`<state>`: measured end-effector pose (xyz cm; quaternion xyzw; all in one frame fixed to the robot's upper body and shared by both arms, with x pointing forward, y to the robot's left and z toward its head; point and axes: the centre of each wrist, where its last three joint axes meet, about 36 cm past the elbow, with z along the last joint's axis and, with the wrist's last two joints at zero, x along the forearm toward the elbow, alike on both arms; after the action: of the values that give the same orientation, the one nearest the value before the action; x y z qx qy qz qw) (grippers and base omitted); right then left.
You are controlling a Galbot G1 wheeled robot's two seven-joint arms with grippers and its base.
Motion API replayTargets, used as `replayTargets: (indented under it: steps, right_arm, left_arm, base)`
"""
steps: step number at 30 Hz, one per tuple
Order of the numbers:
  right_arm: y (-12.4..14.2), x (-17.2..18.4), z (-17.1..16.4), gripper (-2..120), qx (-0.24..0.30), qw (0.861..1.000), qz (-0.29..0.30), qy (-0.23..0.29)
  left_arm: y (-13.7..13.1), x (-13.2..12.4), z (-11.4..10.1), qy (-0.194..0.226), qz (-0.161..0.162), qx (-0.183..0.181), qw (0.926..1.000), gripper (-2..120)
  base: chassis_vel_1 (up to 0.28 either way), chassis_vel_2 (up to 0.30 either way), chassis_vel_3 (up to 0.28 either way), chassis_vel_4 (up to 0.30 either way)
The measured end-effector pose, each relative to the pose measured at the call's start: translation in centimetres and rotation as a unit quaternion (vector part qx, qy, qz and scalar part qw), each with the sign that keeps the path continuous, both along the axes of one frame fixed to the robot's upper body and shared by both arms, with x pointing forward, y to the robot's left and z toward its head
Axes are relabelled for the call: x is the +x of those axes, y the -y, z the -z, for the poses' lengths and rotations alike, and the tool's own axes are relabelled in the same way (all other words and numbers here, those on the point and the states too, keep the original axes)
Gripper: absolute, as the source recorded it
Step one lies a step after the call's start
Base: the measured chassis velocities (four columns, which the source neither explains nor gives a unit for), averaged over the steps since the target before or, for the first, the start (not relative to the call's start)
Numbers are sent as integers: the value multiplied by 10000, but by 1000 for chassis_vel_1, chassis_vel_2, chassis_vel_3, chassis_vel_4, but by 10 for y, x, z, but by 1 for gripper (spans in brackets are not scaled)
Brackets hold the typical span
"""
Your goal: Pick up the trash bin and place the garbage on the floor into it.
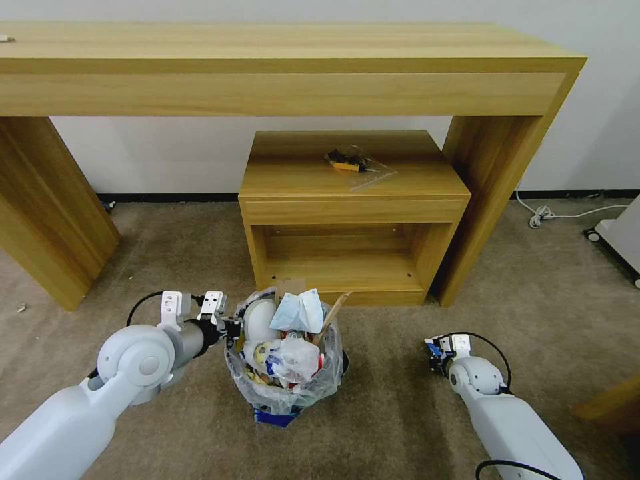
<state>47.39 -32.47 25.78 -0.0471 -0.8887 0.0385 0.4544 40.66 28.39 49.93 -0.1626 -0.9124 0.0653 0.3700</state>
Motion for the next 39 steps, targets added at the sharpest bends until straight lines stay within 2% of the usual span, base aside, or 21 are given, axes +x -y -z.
replayTargets:
  steps: [2, 10, 13, 14, 16, 18, 20, 21, 24, 25, 26, 27, 28, 29, 30, 32, 33, 34, 35, 36, 39]
  right_arm:
    - [-1, 0, -2, 0, -1, 10000, -5, 43]
    - [-7, -7, -41, 0, -11, 9967, -202, 791]
    - [-17, -10, -62, 0, 29, 9911, -424, 1264]
    - [-17, -10, -62, 0, 29, 9911, -424, 1264]
    - [-37, -17, -91, 0, 204, 9821, -702, 1739]
    - [-44, -21, -102, 0, 256, 9784, -810, 1883]
    - [-66, -35, -143, 0, 456, 9623, -1257, 2370]
    - [-66, -35, -143, 0, 456, 9623, -1257, 2370]
    - [-84, -52, -186, 0, 646, 9386, -1869, 2828]
    - [-84, -52, -186, 0, 646, 9386, -1869, 2828]
    - [-91, -59, -209, 0, 754, 9217, -2212, 3095]
    - [-95, -63, -220, 0, 805, 9122, -2391, 3230]
    - [-96, -64, -223, 0, 816, 9097, -2434, 3263]
    - [-103, -71, -248, 0, 918, 8854, -2845, 3560]
    - [-103, -71, -248, 0, 918, 8854, -2845, 3560]
    - [-110, -81, -275, 0, 1060, 8544, -3405, 3779]
    - [-110, -81, -275, 0, 1060, 8544, -3405, 3779]
    - [-114, -85, -285, 0, 1146, 8370, -3716, 3849]
    - [-118, -88, -288, 0, 1220, 8260, -3921, 3861]
    - [-118, -88, -288, 0, 1220, 8260, -3921, 3861]
    - [-137, -99, -287, 0, 1435, 8015, -4419, 3766]
  left_arm:
    - [0, 0, 0, 1, 5, -3, 10000, 0]
    - [1, -2, -4, -4, 5, -13, 10000, 0]
    - [2, -3, -5, -4, -1, -19, 10000, 0]
    - [2, -3, -5, -4, -1, -19, 10000, 0]
    - [2, -2, -3, -22, -22, -25, 10000, 0]
    - [2, -1, -2, -32, -33, -27, 10000, 0]
    - [1, 2, 0, -44, -72, -19, 10000, 0]
    - [1, 2, 0, -44, -72, -19, 10000, 0]
    - [0, 6, 0, -31, -90, -13, 10000, 0]
    - [0, 6, 0, -31, -90, -13, 10000, 0]
    - [-1, 8, 1, -37, -102, -7, 9999, 0]
    - [-1, 9, 2, -48, -113, -6, 9999, 0]
    - [-1, 9, 2, -50, -114, -6, 9999, 0]
    - [-1, 12, 6, -88, -138, -11, 9999, 0]
    - [-1, 12, 6, -88, -138, -11, 9999, 0]
    - [-1, 17, 11, -118, -162, 11, 9998, 0]
    - [-1, 17, 11, -118, -162, 11, 9998, 0]
    - [-1, 20, 12, -121, -166, 13, 9998, 0]
    - [0, 22, 13, -125, -167, 15, 9998, 0]
    - [0, 22, 13, -125, -167, 15, 9998, 0]
    - [4, 25, 15, -109, -135, 52, 9998, 0]
  base:
    - [0, 0, 0, 0]
    - [0, 0, 0, 0]
    - [0, 0, 0, 0]
    - [0, 0, 0, 0]
    - [0, 0, 0, 0]
    - [0, 0, 0, 0]
    - [0, 0, 0, 0]
    - [0, 0, 0, 0]
    - [0, 0, 0, 0]
    - [0, 0, 0, 0]
    - [0, 0, 0, 0]
    - [0, 0, 0, 0]
    - [0, 0, 0, 0]
    - [0, 0, 0, 0]
    - [0, 0, 0, 0]
    - [0, 0, 0, 0]
    - [0, 0, 0, 0]
    - [0, 0, 0, 0]
    - [0, 0, 0, 0]
    - [0, 0, 0, 0]
    - [0, 0, 0, 0]
